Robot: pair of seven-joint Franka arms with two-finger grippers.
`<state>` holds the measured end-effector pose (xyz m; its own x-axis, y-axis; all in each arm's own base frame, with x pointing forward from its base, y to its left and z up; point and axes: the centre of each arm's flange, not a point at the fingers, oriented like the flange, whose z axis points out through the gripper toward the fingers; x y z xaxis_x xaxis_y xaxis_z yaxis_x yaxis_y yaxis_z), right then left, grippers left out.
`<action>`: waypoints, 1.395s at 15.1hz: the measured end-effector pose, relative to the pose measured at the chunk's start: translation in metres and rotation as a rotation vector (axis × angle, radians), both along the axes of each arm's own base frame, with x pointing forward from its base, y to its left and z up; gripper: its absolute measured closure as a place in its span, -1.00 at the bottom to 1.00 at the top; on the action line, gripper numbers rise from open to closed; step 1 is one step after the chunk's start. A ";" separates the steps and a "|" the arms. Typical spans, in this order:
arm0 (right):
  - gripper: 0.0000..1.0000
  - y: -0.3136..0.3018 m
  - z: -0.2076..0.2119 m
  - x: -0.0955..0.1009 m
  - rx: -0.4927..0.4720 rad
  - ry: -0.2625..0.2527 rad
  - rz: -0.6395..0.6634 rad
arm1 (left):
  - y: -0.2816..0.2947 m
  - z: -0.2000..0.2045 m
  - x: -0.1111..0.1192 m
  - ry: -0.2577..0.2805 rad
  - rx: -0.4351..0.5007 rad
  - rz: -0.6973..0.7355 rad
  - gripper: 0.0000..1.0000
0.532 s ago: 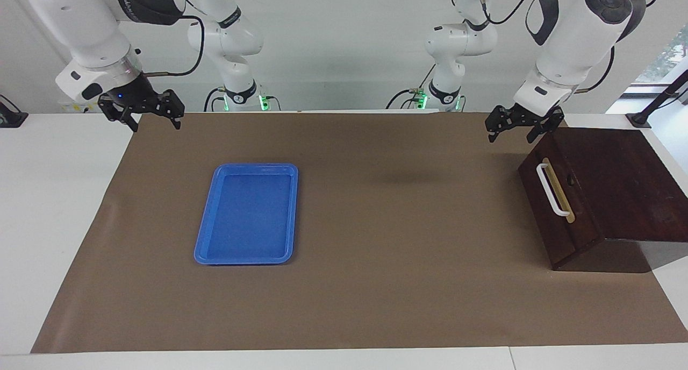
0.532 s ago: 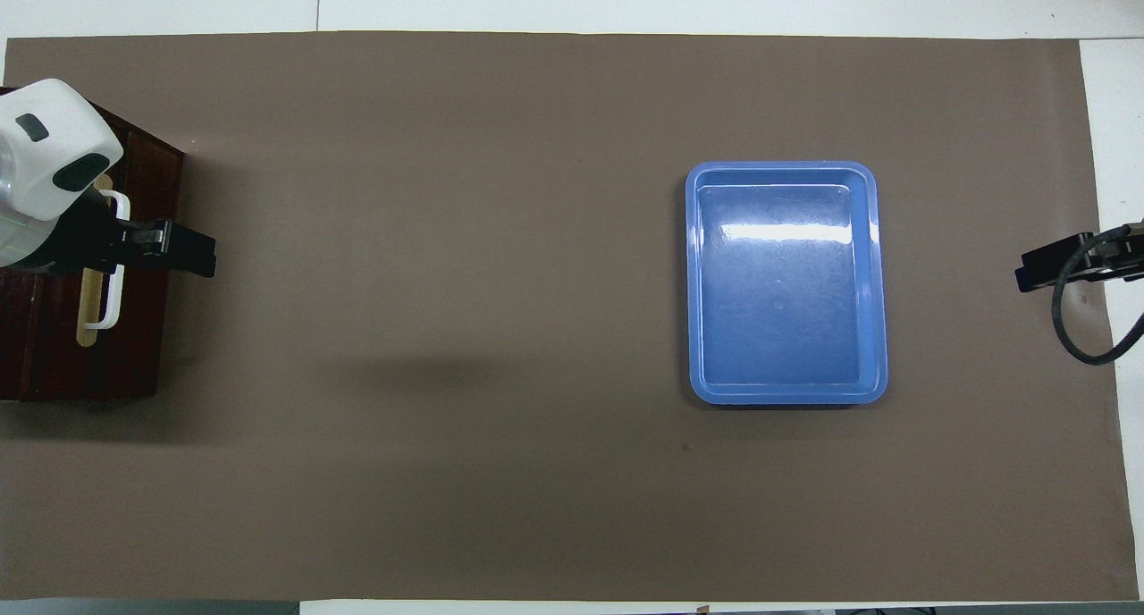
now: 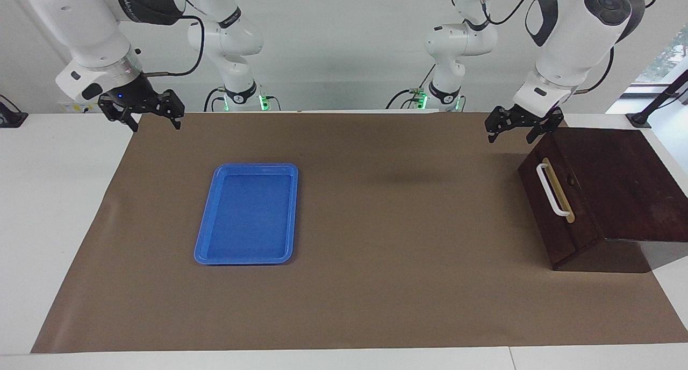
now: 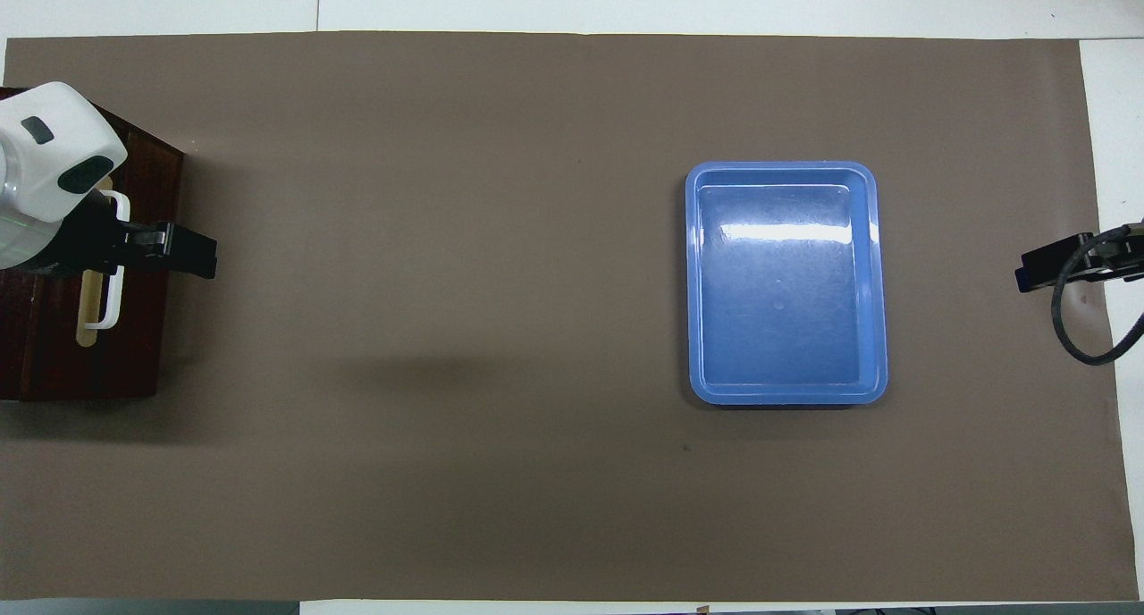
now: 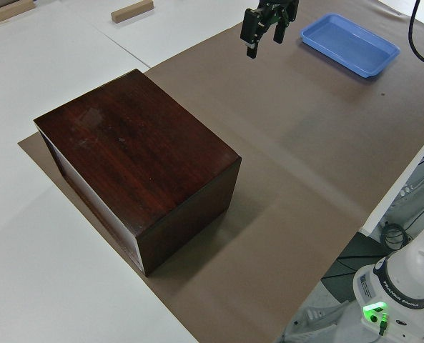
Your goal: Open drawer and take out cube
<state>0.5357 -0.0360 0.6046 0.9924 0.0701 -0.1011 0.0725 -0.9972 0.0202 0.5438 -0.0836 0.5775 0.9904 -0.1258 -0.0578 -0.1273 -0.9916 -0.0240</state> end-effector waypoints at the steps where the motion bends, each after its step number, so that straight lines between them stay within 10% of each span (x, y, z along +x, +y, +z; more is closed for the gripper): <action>1: -1.00 0.000 0.000 0.000 0.000 0.000 0.000 | 0.001 -0.005 0.001 -0.009 0.020 -0.005 -1.00; 9: -1.00 0.000 0.000 0.000 0.000 0.000 0.000 | 0.012 -0.091 0.011 -0.043 0.279 -0.048 -1.00; 21: -1.00 0.000 0.000 0.000 0.000 0.000 0.000 | 0.065 -0.179 0.022 -0.087 0.387 -0.070 -1.00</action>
